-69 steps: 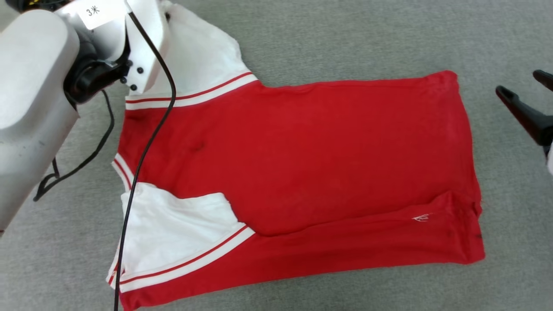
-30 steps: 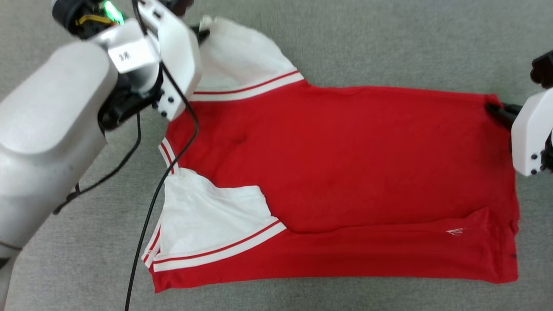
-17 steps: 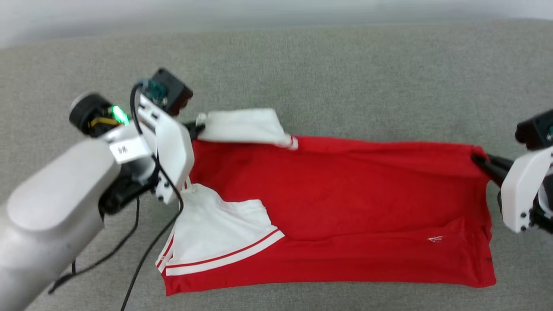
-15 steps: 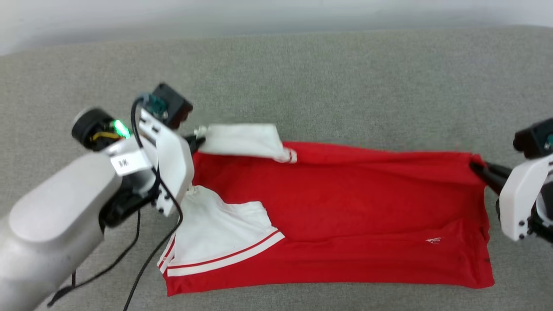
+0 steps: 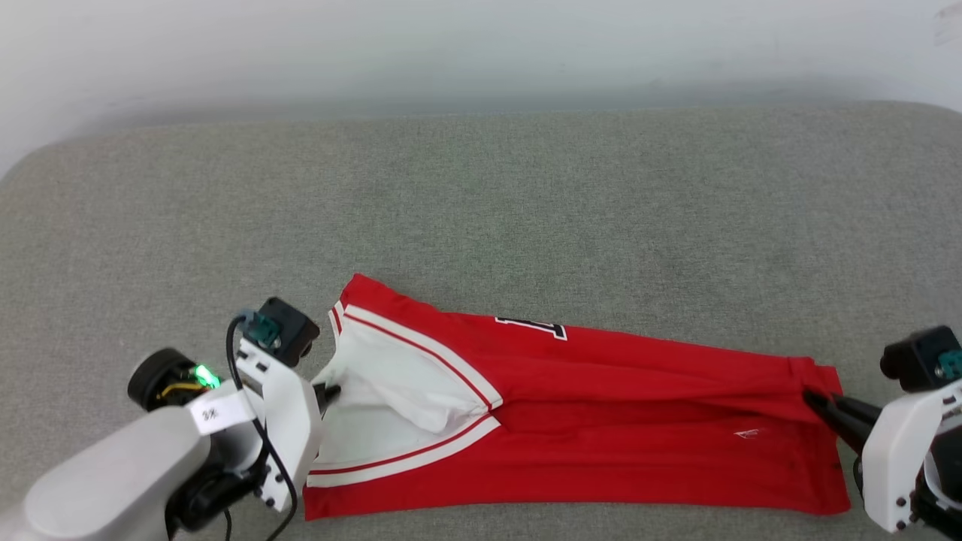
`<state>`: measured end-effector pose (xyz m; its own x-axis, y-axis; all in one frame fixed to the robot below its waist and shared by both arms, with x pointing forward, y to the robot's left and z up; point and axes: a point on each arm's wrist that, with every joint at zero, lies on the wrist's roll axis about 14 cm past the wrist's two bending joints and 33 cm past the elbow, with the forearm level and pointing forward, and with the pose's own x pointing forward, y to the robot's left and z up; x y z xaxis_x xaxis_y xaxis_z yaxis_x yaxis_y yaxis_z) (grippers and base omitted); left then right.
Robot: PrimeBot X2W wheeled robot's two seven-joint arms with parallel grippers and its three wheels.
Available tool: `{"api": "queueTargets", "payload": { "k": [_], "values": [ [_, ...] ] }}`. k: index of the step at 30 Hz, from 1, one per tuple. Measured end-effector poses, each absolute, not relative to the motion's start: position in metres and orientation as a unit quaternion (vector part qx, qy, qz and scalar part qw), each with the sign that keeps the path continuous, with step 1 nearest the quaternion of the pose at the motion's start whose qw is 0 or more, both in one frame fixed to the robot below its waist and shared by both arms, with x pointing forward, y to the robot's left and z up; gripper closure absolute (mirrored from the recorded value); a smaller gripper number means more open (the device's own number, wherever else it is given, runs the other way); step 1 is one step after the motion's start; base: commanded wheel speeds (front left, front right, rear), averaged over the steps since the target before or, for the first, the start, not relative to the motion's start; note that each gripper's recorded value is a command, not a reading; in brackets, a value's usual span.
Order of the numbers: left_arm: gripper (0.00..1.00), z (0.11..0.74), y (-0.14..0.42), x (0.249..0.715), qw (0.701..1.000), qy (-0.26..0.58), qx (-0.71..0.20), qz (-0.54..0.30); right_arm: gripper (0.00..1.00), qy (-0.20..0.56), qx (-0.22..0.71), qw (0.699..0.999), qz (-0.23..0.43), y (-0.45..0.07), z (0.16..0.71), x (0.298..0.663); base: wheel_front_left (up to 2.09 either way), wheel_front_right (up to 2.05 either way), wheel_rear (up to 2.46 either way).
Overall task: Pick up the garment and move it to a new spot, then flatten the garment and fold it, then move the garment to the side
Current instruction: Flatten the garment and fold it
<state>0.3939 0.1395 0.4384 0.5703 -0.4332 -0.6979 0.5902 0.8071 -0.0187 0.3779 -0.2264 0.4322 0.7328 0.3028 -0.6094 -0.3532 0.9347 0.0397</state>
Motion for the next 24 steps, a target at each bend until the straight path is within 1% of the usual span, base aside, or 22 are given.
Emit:
{"api": "queueTargets", "payload": {
  "k": [6, 12, 13, 14, 15, 20, 24],
  "values": [
    [1.0, 0.419, 0.143, 0.372, 0.873, 0.388, 0.087, -0.282, 1.0, 0.343, -0.02, 0.924, 0.166, -0.227, 0.415, 0.355, 0.0, 0.0, 0.0],
    [1.0, 0.4, 0.147, 0.364, 0.869, 0.408, 0.075, -0.27, 1.0, 0.376, 0.005, 0.914, 0.153, -0.225, 0.391, 0.339, 0.0, 0.0, 0.0],
    [0.89, 0.4, 0.147, 0.366, 0.871, 0.404, 0.075, -0.268, 0.83, 0.375, 0.009, 0.915, 0.149, -0.226, 0.39, 0.339, 0.0, 0.0, 0.0],
    [0.2, 0.401, 0.147, 0.369, 0.876, 0.396, 0.073, -0.264, 0.13, 0.371, 0.014, 0.917, 0.145, -0.226, 0.39, 0.341, 0.0, 0.0, 0.0],
    [0.0, 0.403, 0.145, 0.373, 0.883, 0.384, 0.069, -0.26, 0.0, 0.366, 0.019, 0.919, 0.144, -0.225, 0.391, 0.342, 0.0, 0.0, 0.0],
    [0.0, 0.419, 0.144, 0.384, 0.913, 0.327, 0.055, -0.239, 0.0, 0.321, 0.031, 0.936, 0.139, -0.226, 0.414, 0.352, 0.0, 0.0, 0.0],
    [0.0, 0.445, 0.146, 0.398, 0.943, 0.252, 0.053, -0.212, 0.0, 0.279, 0.04, 0.95, 0.133, -0.233, 0.443, 0.36, 0.0, 0.0, 0.0]
  ]
}}
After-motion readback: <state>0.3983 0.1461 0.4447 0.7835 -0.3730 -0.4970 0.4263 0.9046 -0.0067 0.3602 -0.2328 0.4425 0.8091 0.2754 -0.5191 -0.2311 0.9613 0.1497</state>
